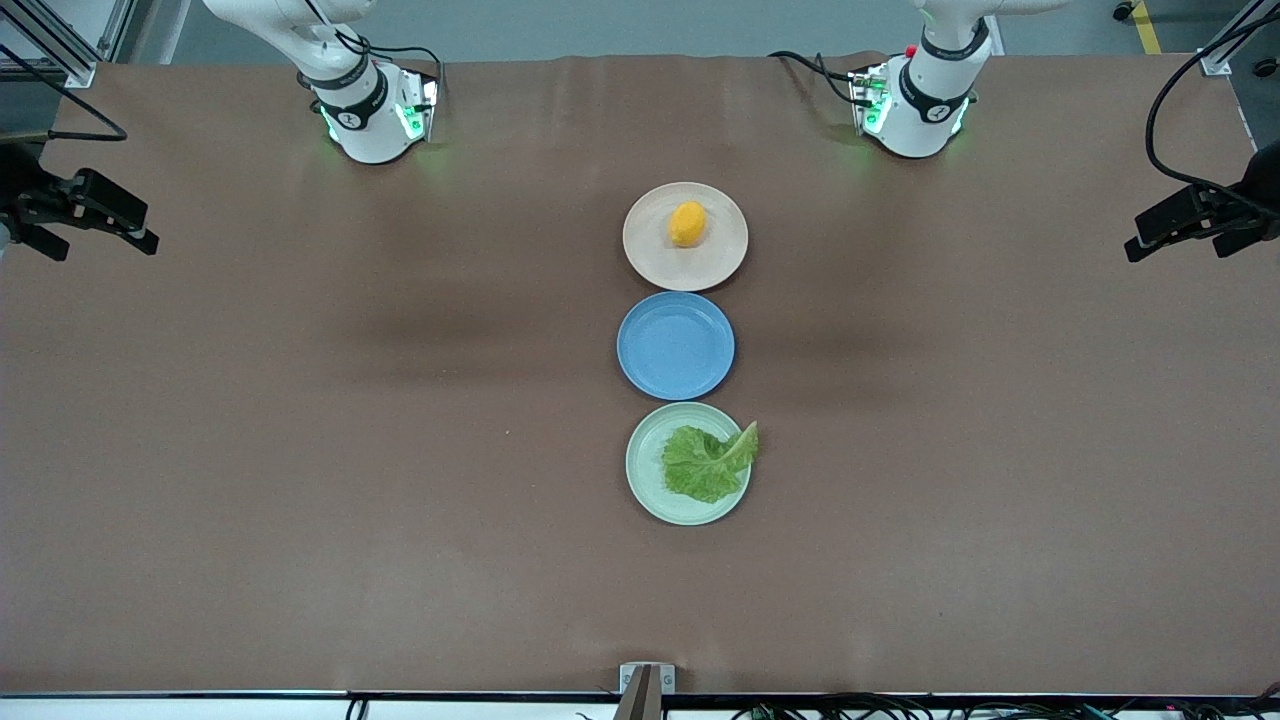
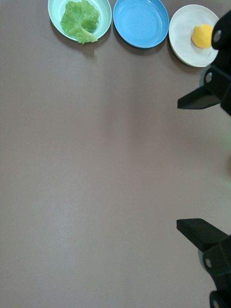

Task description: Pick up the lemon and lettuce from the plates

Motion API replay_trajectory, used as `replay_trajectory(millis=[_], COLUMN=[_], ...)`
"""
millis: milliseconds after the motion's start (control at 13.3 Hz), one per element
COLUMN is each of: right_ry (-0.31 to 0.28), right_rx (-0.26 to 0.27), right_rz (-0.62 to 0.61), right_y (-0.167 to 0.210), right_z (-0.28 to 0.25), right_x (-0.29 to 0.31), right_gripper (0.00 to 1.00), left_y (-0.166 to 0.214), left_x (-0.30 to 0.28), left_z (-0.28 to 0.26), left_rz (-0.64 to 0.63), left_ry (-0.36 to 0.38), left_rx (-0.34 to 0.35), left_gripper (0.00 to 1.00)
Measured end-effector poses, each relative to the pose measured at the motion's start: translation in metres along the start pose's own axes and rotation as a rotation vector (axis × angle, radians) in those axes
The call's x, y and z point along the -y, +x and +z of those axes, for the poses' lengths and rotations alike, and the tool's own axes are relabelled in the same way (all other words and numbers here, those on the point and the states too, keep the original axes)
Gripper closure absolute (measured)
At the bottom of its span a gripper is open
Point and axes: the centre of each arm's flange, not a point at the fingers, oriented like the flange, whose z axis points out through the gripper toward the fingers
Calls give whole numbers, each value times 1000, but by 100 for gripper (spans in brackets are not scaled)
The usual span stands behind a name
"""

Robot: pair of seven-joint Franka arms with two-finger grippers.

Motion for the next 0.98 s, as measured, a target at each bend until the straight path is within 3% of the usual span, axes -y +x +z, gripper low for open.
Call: replay_trajectory(millis=[678, 980], right_ry=[2, 3], right_rx=[56, 53], right_rz=[0, 1], right_y=[5, 6], right_z=[4, 7], right_x=[0, -1], right_gripper=[0, 0], left_y=[4, 18], left_x=[-2, -54], left_z=[6, 37], left_rz=[-6, -16], left_ry=[0, 3], left_rx=[2, 32], left_gripper=[0, 0])
